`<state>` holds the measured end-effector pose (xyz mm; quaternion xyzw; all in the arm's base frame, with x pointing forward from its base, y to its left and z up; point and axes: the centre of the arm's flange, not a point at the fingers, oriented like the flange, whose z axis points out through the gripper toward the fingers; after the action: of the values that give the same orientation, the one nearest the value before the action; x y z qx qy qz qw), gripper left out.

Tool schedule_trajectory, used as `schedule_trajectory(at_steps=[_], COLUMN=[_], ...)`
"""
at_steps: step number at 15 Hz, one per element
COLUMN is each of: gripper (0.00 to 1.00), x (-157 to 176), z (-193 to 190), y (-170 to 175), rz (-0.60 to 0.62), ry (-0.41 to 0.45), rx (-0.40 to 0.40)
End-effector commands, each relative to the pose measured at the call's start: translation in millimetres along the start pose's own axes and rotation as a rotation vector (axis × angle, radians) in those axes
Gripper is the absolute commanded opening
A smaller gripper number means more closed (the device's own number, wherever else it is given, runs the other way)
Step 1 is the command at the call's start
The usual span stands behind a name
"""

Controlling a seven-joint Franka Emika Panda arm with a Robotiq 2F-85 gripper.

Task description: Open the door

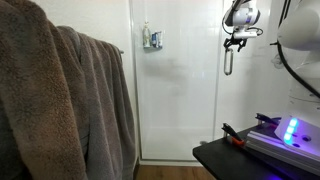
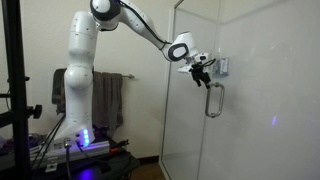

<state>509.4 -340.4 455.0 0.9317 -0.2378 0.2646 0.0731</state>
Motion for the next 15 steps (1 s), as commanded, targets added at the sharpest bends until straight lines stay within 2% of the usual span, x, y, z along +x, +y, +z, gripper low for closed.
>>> schedule_trajectory(at_steps=[1, 4, 7, 8, 13, 15], gripper=[1.00, 1.00, 1.00, 1.00, 1.00, 1.00], x=[1, 4, 11, 5, 8, 15], z=[5, 21, 32, 22, 27, 32], y=[3, 8, 8, 5, 5, 9], rz=[0.002, 0.002, 0.037, 0.014, 0.009, 0.031], ry=[0.018, 0.032, 0.054, 0.034, 0.034, 0.077], rx=[-0.014, -0.036, -0.019, -0.029, -0.039, -0.046])
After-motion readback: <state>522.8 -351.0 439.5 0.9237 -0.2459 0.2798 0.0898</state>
